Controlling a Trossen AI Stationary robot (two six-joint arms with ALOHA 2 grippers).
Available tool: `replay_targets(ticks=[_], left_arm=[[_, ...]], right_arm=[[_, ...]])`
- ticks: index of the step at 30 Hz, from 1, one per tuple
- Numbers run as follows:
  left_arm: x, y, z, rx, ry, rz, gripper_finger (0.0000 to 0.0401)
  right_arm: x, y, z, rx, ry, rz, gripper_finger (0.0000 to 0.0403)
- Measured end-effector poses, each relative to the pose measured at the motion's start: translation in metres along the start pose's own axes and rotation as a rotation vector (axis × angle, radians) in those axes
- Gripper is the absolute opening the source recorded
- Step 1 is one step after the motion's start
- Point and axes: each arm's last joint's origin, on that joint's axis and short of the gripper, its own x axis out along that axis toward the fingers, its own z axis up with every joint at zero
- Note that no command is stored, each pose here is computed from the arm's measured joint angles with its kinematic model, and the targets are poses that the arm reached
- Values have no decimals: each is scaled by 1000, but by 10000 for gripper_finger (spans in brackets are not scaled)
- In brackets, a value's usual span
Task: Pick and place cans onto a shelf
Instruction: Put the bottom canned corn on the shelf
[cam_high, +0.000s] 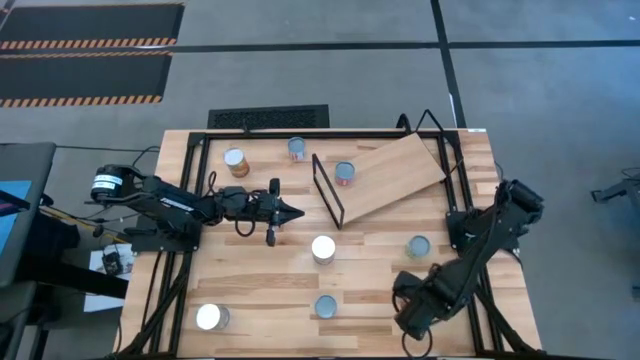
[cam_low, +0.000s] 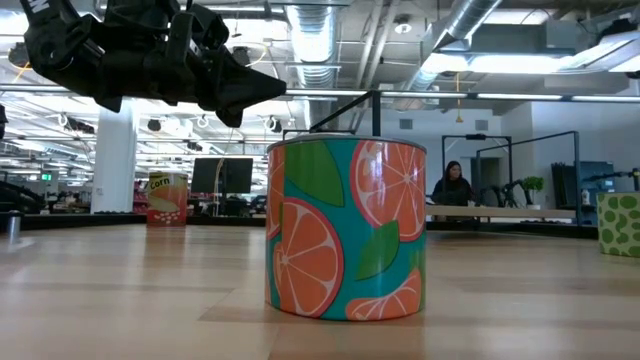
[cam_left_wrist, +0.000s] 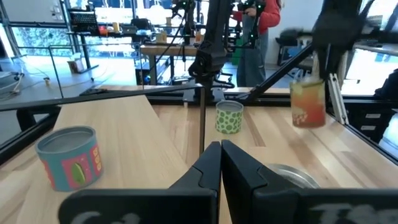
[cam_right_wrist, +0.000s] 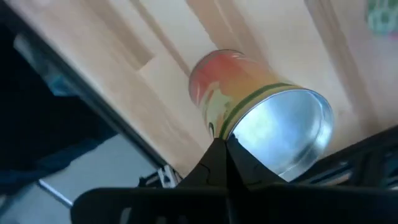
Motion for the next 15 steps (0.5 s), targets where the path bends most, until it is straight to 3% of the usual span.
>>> replay_targets(ticks=[5, 15], left_arm=[[0, 4, -1, -18, 11, 14, 0], [0, 5, -2, -23, 25, 17, 0]], right_arm=[[-38, -8, 27, -128, -117, -23, 4], [-78, -64, 103, -461, -247, -249, 3]])
